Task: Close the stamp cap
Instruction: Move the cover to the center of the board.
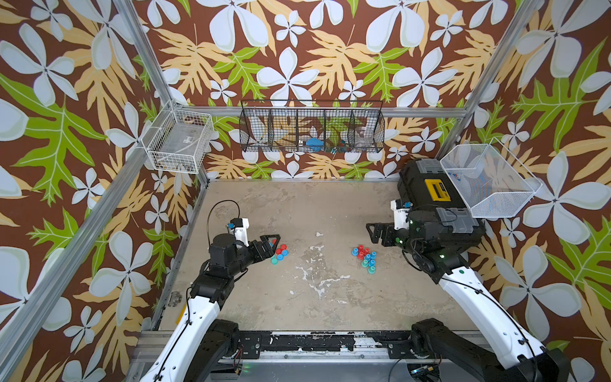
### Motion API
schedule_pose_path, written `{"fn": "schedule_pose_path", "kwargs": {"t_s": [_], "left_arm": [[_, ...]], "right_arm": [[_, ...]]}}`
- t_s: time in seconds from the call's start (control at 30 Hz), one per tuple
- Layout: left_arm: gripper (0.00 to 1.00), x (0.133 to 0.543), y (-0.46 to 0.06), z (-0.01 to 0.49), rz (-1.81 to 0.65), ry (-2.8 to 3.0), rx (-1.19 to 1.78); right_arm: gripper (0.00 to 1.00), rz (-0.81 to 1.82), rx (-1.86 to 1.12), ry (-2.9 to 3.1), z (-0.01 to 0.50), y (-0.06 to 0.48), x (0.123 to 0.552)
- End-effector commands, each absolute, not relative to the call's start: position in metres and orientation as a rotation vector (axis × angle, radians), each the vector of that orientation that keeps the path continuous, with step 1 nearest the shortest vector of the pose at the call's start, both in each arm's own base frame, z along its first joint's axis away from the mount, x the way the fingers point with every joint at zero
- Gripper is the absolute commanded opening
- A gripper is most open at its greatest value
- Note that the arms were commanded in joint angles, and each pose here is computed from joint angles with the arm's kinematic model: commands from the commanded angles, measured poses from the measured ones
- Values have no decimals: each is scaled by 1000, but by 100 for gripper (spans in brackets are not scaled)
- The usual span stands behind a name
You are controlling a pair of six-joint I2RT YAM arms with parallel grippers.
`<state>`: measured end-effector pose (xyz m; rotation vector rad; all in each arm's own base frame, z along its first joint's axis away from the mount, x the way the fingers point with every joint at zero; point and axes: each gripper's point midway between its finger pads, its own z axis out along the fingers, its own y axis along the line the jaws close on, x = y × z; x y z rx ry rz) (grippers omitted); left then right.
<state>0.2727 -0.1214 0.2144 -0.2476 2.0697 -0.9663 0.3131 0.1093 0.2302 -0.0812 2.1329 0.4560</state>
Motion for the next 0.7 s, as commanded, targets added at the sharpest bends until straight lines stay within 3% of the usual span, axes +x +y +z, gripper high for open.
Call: {"fn": "schedule_pose_path", "kwargs": {"t_s": [0.0, 0.13, 0.43, 0.67], "left_arm": [[99, 268, -124, 215, -975, 2090, -224], [98, 271, -118, 210, -922, 2114, -239], [94, 285, -103, 183, -725, 2228, -236], [79, 301, -119, 155, -705, 2324, -210]], "right_arm": [[97, 522, -80, 2119, 227, 114, 300], [86, 471, -79, 2186, 209, 106, 290], [80, 310, -134, 2304, 181, 95, 294], [74, 236, -126, 2371, 165, 90, 304]]}}
